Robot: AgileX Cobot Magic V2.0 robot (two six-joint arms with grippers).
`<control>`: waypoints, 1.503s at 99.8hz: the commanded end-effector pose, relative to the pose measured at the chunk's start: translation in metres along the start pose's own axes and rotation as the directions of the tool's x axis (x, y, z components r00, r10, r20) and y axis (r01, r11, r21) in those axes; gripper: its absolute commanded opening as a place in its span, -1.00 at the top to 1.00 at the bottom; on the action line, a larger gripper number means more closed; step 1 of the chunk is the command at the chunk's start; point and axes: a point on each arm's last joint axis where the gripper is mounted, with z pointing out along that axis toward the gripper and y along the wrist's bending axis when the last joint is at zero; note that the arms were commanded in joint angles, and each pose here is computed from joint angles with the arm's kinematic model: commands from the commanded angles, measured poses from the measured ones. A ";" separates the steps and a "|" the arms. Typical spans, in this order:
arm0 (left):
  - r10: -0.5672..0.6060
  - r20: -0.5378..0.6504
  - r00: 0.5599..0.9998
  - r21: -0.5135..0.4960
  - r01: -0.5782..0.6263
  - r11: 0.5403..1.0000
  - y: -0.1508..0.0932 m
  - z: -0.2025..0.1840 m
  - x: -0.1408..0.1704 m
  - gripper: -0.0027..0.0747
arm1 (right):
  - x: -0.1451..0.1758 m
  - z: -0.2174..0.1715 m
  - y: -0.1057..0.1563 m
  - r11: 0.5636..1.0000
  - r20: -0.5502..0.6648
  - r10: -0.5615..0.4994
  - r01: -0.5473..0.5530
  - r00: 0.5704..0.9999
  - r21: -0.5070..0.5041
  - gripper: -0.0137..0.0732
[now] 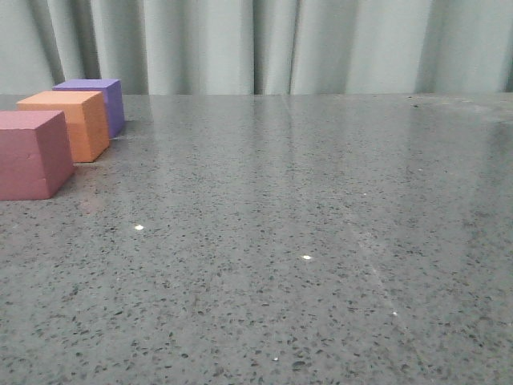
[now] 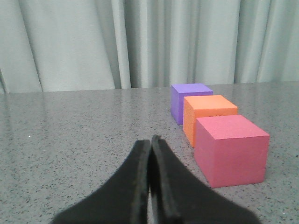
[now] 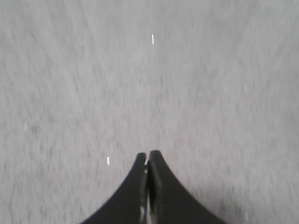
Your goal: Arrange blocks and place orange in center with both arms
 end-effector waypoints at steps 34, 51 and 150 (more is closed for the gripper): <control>-0.009 0.061 0.998 0.013 0.008 1.000 -0.001 -0.001 0.009 0.98 | 0.041 0.021 0.004 0.997 0.479 0.060 -0.029 0.876 -0.072 0.84; -0.009 0.061 0.998 0.013 0.008 1.000 -0.001 -0.001 0.009 0.98 | 0.063 0.031 0.004 0.990 0.548 0.133 -0.084 0.826 -0.114 0.84; -0.009 0.061 0.998 0.013 0.008 1.000 -0.001 -0.001 0.009 0.98 | 0.082 0.035 0.004 0.996 0.609 0.079 -0.034 0.789 -0.086 0.84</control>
